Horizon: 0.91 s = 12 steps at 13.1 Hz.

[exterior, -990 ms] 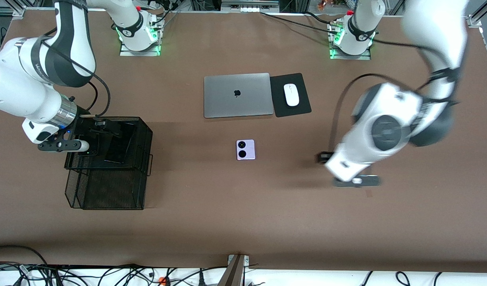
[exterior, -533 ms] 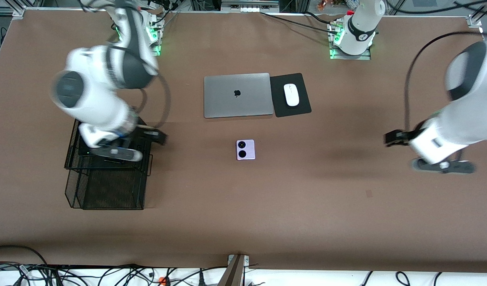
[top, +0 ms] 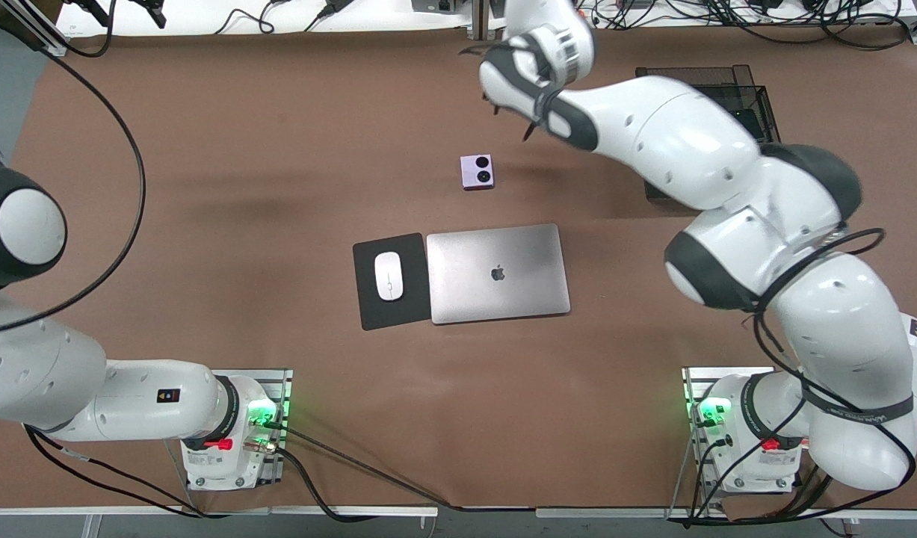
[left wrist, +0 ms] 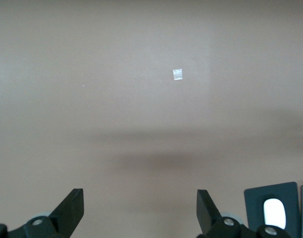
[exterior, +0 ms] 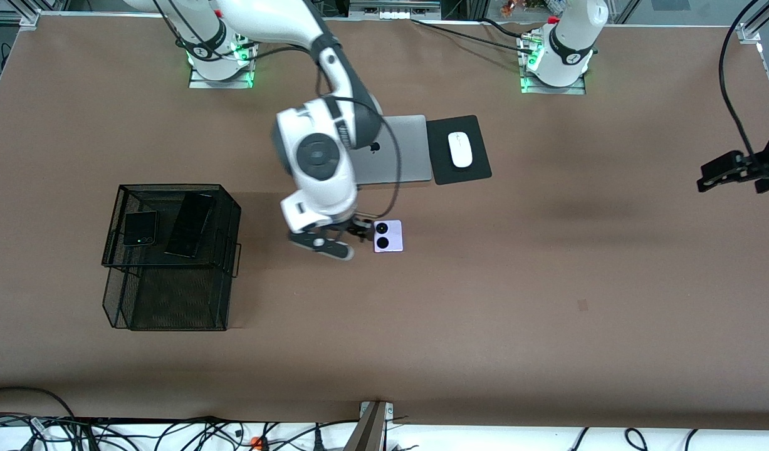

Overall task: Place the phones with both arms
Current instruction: 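Grasp the white phone with the right gripper while the left gripper returns to rest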

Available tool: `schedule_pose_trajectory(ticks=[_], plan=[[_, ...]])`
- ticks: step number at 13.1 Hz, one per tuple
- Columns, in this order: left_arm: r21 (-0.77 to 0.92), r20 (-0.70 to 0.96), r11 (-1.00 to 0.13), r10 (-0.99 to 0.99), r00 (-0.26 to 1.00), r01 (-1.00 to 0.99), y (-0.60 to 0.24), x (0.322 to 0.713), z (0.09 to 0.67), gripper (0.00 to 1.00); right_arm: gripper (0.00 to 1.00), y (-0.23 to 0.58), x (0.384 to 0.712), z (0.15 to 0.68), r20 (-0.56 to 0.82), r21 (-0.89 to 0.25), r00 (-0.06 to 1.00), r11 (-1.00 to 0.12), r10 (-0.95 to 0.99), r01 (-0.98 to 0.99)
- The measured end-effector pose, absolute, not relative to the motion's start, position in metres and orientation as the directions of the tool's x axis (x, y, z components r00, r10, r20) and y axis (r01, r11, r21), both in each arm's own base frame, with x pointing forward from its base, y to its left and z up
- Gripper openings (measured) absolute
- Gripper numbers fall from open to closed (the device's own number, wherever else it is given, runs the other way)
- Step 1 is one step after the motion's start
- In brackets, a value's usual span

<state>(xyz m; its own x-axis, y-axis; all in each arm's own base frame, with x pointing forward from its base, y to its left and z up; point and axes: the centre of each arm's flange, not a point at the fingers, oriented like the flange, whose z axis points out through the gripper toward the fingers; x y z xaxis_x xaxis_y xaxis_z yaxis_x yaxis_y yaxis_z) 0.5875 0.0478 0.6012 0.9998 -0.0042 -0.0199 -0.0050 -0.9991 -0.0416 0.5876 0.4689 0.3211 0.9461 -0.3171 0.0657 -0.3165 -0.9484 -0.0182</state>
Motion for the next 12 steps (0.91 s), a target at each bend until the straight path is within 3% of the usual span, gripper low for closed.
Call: schedule_pose_trajectory(ticks=[5, 12], plan=[[-0.039, 0.025, -0.999, -0.034, 0.999, -0.033, 0.034, 0.547, 0.601, 1.0, 1.0, 0.53, 0.547, 0.268, 0.119, -0.005, 0.964, -0.971, -0.236, -0.237], [-0.034, 0.043, -0.999, -0.025, 0.999, -0.024, 0.042, 0.537, 0.603, 1.0, 1.0, 0.541, 0.544, 0.205, 0.192, -0.008, 0.964, -0.983, -0.183, -0.185]])
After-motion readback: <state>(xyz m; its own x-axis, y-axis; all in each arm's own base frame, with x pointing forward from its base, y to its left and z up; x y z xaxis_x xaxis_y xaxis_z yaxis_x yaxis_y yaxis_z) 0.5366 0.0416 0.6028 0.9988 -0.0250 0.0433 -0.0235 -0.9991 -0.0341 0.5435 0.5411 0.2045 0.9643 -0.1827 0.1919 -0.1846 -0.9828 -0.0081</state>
